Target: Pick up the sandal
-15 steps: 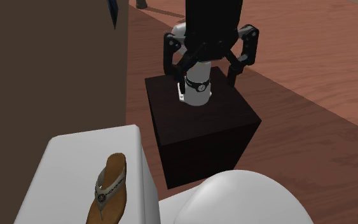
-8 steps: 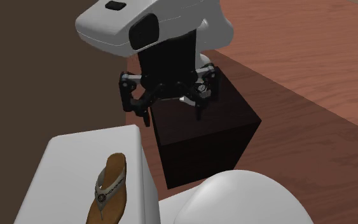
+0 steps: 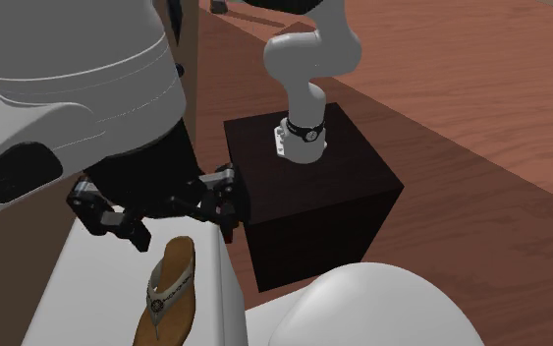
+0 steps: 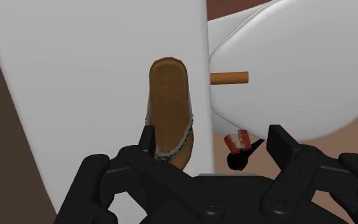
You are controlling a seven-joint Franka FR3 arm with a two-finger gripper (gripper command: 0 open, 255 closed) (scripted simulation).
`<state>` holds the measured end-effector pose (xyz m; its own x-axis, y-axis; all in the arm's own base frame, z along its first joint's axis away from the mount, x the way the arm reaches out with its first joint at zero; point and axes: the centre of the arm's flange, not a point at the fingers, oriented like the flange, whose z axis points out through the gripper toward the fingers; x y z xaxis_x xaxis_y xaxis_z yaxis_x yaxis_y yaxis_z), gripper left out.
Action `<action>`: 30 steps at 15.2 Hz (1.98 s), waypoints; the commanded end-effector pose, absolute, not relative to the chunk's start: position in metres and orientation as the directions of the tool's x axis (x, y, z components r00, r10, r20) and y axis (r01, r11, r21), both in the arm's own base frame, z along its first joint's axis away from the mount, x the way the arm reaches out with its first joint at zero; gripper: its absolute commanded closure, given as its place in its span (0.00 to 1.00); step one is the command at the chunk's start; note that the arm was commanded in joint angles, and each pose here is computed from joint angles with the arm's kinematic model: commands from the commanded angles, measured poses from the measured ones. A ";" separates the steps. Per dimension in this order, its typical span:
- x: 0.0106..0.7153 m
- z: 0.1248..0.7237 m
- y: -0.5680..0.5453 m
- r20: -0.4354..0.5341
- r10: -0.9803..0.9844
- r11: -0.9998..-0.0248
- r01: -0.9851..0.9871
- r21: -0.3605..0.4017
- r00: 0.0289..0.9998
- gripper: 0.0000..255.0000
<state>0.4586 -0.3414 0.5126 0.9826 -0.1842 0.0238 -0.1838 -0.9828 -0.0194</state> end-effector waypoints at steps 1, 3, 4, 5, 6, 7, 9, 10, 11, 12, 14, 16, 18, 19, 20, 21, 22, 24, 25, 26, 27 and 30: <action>0.469 0.502 -0.362 0.018 -0.189 -0.982 -0.189 -0.016 0.982 0.00; 0.474 0.496 -0.378 0.014 -0.194 -0.981 -0.194 -0.014 0.981 0.00; 0.474 0.491 -0.378 0.014 -0.194 -0.981 -0.194 -0.014 0.981 0.00; 0.474 0.486 -0.378 0.014 -0.194 -0.981 -0.194 -0.014 0.981 0.00; 0.474 0.480 -0.378 0.014 -0.194 -0.981 -0.194 -0.014 0.981 0.00; 0.474 0.475 -0.378 0.014 -0.194 -0.981 -0.194 -0.014 0.981 0.00; 0.474 0.464 -0.378 0.014 -0.194 -0.981 -0.194 -0.014 0.981 0.00; 0.474 0.456 -0.378 0.014 -0.194 -0.981 -0.194 -0.014 0.981 0.00; 0.474 0.456 -0.378 0.014 -0.194 -0.981 -0.194 -0.014 0.981 0.00; 0.474 0.456 -0.378 0.014 -0.194 -0.981 -0.194 -0.014 0.981 0.00; 0.474 0.456 -0.378 0.014 -0.194 -0.981 -0.194 -0.014 0.981 1.00; 0.474 0.456 -0.378 0.014 -0.194 -0.981 -0.194 -0.014 0.981 1.00; 0.474 0.456 -0.378 0.014 -0.194 -0.981 -0.194 -0.014 0.981 1.00; 0.474 0.456 -0.379 0.014 -0.194 -0.981 -0.194 -0.014 0.981 1.00; 0.474 0.455 -0.379 0.014 -0.194 -0.981 -0.194 -0.014 0.981 1.00; 0.474 0.455 -0.379 0.014 -0.194 -0.981 -0.194 -0.014 0.981 1.00; 0.474 0.456 -0.378 0.014 -0.194 -0.981 -0.194 -0.014 0.981 1.00; 0.474 0.467 -0.378 0.014 -0.194 -0.981 -0.194 -0.014 0.981 1.00; 0.474 0.472 -0.378 0.014 -0.194 -0.981 -0.194 -0.014 0.981 1.00; 0.474 0.477 -0.378 0.014 -0.194 -0.981 -0.194 -0.014 0.981 1.00; 0.474 0.483 -0.378 0.014 -0.194 -0.981 -0.194 -0.014 0.981 1.00; 0.474 0.498 -0.378 0.014 -0.194 -0.981 -0.194 -0.014 0.981 1.00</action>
